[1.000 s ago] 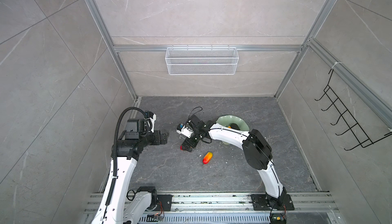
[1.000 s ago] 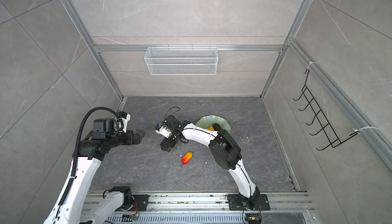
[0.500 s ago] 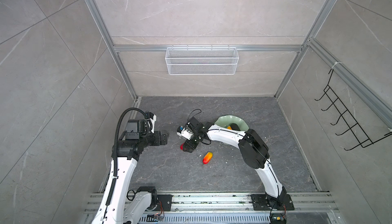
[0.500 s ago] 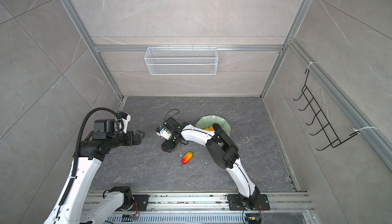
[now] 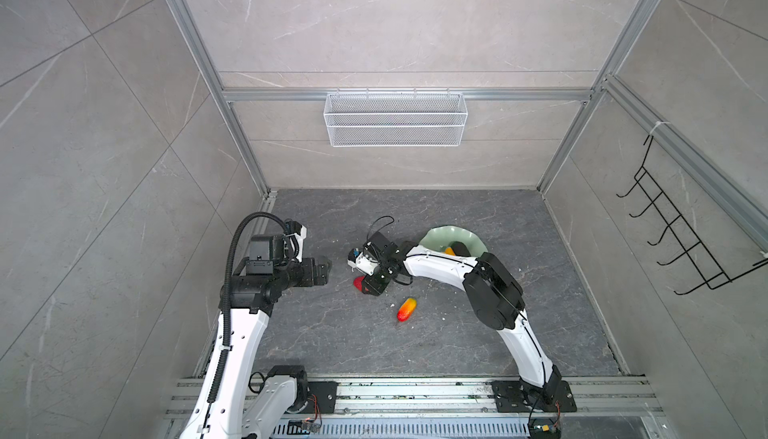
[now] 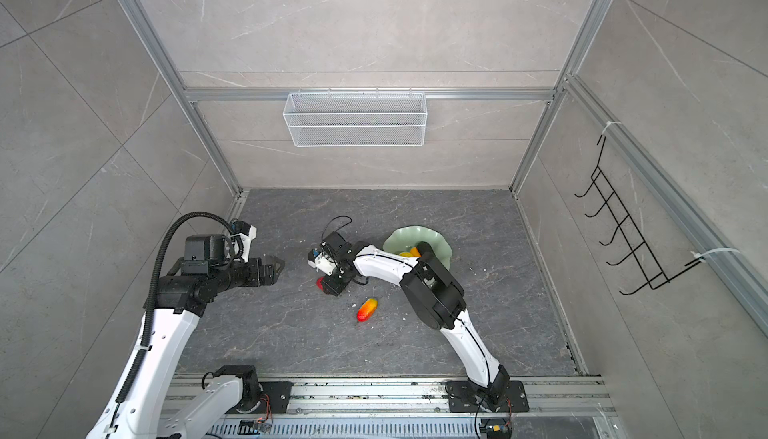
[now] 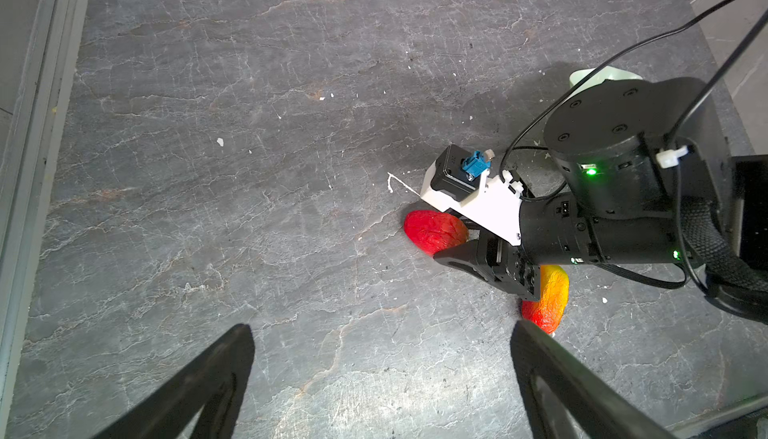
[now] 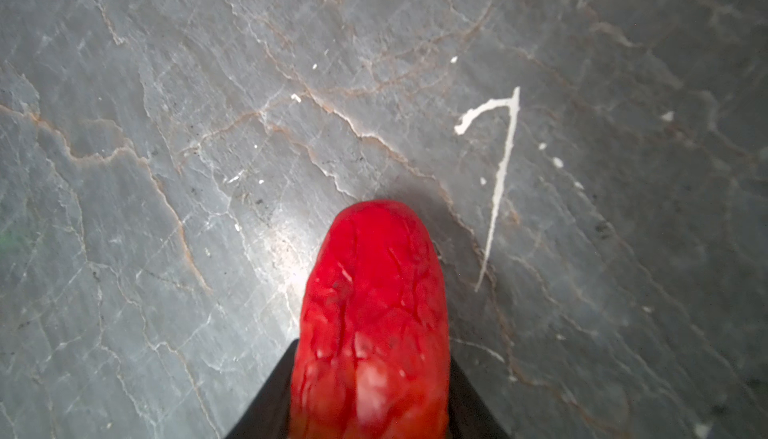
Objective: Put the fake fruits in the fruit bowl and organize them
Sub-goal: 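Close the right gripper on the strawberry and lift it, then carry the strawberry into the bowl and open the right gripper, then move the right gripper to the red-yellow elongated fruit and grasp it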
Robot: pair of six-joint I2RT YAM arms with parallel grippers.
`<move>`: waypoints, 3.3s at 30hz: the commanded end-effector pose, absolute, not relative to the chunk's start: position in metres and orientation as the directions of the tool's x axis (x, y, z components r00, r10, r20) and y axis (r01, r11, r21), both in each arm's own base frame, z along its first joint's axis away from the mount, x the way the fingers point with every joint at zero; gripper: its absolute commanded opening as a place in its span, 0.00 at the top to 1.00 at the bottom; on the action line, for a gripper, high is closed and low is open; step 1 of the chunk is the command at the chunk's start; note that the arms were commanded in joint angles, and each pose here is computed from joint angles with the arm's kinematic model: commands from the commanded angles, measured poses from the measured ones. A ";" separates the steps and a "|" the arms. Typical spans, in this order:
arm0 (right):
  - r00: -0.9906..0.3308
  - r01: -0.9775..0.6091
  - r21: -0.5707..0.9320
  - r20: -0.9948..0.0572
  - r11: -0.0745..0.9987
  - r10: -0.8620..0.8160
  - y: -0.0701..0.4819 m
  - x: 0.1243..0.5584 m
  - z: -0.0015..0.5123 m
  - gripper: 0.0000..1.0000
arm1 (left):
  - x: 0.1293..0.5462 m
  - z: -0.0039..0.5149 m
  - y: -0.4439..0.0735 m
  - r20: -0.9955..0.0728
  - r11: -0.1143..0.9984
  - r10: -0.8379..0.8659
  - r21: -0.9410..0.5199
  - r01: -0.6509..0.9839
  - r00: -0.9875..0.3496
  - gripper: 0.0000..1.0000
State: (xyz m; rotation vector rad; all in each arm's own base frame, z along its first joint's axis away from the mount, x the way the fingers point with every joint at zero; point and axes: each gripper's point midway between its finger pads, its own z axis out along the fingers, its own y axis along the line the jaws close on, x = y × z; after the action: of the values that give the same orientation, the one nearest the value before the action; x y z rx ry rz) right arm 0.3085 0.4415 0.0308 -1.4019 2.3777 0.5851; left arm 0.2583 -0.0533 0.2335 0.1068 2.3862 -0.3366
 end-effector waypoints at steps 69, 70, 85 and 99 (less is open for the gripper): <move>-0.923 -0.359 -0.005 -0.147 0.933 -0.355 0.129 0.336 0.110 0.31 | 0.263 0.232 -0.061 -0.688 0.951 -0.014 -0.233 0.202 -0.726 0.00; -0.920 -0.361 -0.005 -0.161 0.933 -0.357 0.130 0.337 0.115 0.29 | 0.263 0.233 -0.061 -0.690 0.951 -0.015 -0.232 0.202 -0.724 0.00; -0.411 -0.883 -0.003 -0.474 0.469 -0.778 0.265 0.255 0.160 0.00 | 0.262 0.235 -0.061 -0.690 0.951 -0.019 -0.236 0.199 -0.723 0.00; 0.009 -0.997 -0.065 -0.535 0.031 -0.845 0.339 0.225 0.085 0.00 | 0.258 0.236 -0.059 -0.691 0.954 -0.016 -0.227 0.196 -0.722 0.00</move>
State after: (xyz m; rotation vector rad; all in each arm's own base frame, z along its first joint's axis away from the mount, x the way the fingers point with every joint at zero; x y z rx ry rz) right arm 0.2222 0.3215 0.0914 -1.7930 2.0022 0.4585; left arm 0.2582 -0.0576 0.2233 0.1175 2.3916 -0.3685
